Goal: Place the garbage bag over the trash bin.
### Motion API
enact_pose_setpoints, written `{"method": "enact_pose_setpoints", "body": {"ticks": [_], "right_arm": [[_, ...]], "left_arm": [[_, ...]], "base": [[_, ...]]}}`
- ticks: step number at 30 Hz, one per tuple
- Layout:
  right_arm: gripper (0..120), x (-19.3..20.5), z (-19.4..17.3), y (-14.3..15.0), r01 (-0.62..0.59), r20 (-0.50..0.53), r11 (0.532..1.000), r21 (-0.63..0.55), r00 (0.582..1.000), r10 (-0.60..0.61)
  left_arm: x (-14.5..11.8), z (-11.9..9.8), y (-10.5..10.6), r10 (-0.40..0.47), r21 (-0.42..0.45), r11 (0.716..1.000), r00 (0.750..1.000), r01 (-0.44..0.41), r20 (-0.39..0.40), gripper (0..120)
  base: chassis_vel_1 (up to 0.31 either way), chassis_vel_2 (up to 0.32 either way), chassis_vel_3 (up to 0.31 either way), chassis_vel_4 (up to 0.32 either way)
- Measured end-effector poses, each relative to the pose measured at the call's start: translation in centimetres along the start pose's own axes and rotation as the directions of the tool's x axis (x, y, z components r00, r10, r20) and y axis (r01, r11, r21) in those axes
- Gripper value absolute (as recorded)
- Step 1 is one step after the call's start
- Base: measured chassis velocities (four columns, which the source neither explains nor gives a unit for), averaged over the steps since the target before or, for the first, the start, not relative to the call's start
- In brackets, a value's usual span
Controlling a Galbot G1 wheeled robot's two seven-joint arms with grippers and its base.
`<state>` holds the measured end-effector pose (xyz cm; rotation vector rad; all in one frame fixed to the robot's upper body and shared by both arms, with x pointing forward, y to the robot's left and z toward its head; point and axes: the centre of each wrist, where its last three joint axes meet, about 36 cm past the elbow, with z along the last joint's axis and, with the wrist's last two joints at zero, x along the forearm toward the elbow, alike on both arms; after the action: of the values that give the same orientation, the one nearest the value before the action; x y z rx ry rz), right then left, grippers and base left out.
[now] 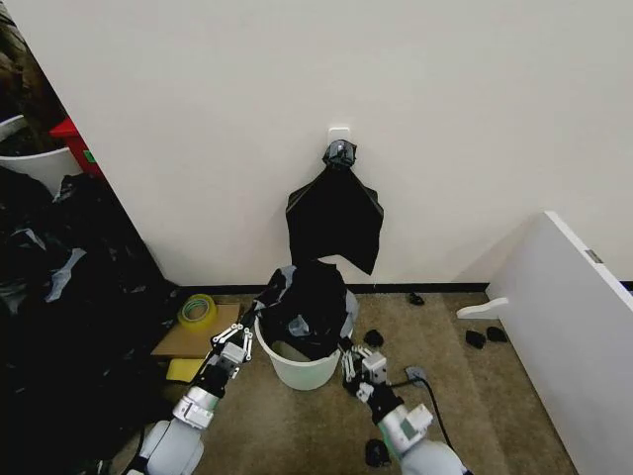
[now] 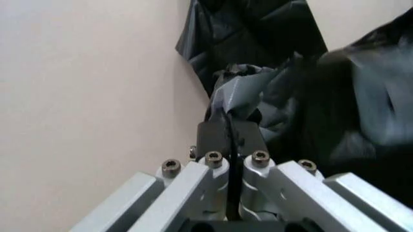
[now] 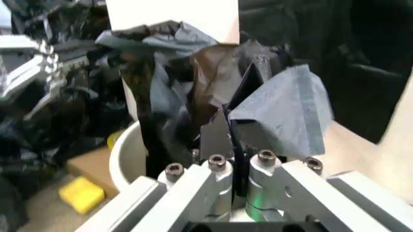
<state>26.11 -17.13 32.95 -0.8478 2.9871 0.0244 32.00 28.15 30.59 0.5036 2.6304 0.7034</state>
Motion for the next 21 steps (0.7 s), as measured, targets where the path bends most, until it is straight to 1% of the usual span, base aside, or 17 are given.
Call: {"method": "enact_pose_setpoints", "body": {"ticks": [1, 3, 5, 6, 7, 8, 9, 11, 13, 14, 16, 18, 19, 20, 21], "right_arm": [[0, 1.2, -0.9, 0.4, -0.007, -0.031, 1.0, 0.021, 1.0, 0.007], [0, 1.5, -1.2, 0.5, -0.01, -0.041, 1.0, 0.029, 0.999, 0.011], [0, 2.7, -2.3, 1.1, -0.026, -0.086, 0.998, 0.065, 0.996, 0.032], [0, 2.7, -2.3, 1.1, -0.026, -0.086, 0.998, 0.065, 0.996, 0.032], [0, 2.9, -2.5, 1.3, -0.03, -0.098, 0.997, 0.074, 0.995, 0.037], [0, 3.1, -2.6, 1.3, -0.029, -0.108, 0.996, 0.082, 0.993, 0.038], [0, 3.1, -2.6, 1.3, -0.029, -0.108, 0.996, 0.082, 0.993, 0.038], [0, 3.5, -2.9, 1.0, -0.013, -0.162, 0.994, 0.11, 0.986, 0.031], [0, 3.7, -3.1, 0.6, -0.004, -0.211, 0.993, 0.12, 0.977, 0.029], [0, 3.7, -3.1, 0.6, -0.004, -0.211, 0.993, 0.12, 0.977, 0.029], [0, 3.7, -3.3, 0.4, -0.003, -0.242, 0.993, 0.12, 0.97, 0.032], [0, 3.5, -3.5, 0.4, -0.01, -0.273, 0.993, 0.121, 0.961, 0.043], [0, 3.3, -3.6, 0.4, -0.012, -0.286, 0.992, 0.124, 0.957, 0.047], [0, 3.3, -3.6, 0.4, -0.012, -0.286, 0.992, 0.124, 0.957, 0.047], [0, 3.2, -3.6, 0.3, -0.01, -0.3, 0.991, 0.132, 0.953, 0.049]], "left_arm": [[0.6, -0.9, 0.2, -0.014, -0.017, 1.0, 1.0, 0.014, -0.025, 0], [0.9, -1.2, 0.2, -0.022, -0.026, 0.999, 0.999, 0.021, -0.037, 0], [2.2, -2.3, 0.5, -0.063, -0.09, 0.994, 0.994, 0.055, -0.085, 0], [2.2, -2.3, 0.5, -0.063, -0.09, 0.994, 0.994, 0.055, -0.085, 0], [2.6, -2.6, 0.6, -0.073, -0.115, 0.991, 0.992, 0.061, -0.098, 0], [3.1, -2.9, 0.8, -0.078, -0.14, 0.988, 0.991, 0.062, -0.112, 0], [3.1, -2.9, 0.8, -0.078, -0.14, 0.988, 0.991, 0.062, -0.112, 0], [4.0, -3.8, 1.5, -0.061, -0.186, 0.982, 0.984, 0.03, -0.167, 0], [4.4, -4.6, 2.0, -0.053, -0.183, 0.983, 0.967, 0.007, -0.248, 0], [4.4, -4.6, 2.0, -0.053, -0.183, 0.983, 0.967, 0.007, -0.248, 0], [4.5, -5.2, 2.3, -0.045, -0.165, 0.986, 0.949, -0.008, -0.313, 0], [4.3, -5.6, 2.7, -0.006, -0.131, 0.99, 0.926, -0.046, -0.378, 0], [4.2, -5.6, 2.9, 0.019, -0.11, 0.992, 0.917, -0.068, -0.399, 0], [4.2, -5.6, 2.9, 0.019, -0.11, 0.992, 0.917, -0.068, -0.399, 0], [4.0, -5.7, 3.1, 0.048, -0.088, 0.992, 0.906, -0.094, -0.421, 0]], "base": [[0.0, 0.0, 0.0, 0.0], [0.0, 0.0, 0.0, 0.0], [0.0, 0.0, 0.0, 0.0], [0.0, 0.0, 0.0, 0.0], [0.0, 0.0, 0.0, 0.0], [0.0, 0.0, 0.0, 0.0], [0.0, 0.0, 0.0, 0.0], [0.0, 0.0, 0.0, 0.0], [0.0, 0.0, 0.0, 0.0], [0.0, 0.0, 0.0, 0.0], [0.0, 0.0, 0.0, 0.0], [0.0, 0.0, 0.0, 0.0], [0.0, 0.0, 0.0, 0.0], [0.0, 0.0, 0.0, 0.0], [0.0, 0.0, 0.0, 0.0]]}}
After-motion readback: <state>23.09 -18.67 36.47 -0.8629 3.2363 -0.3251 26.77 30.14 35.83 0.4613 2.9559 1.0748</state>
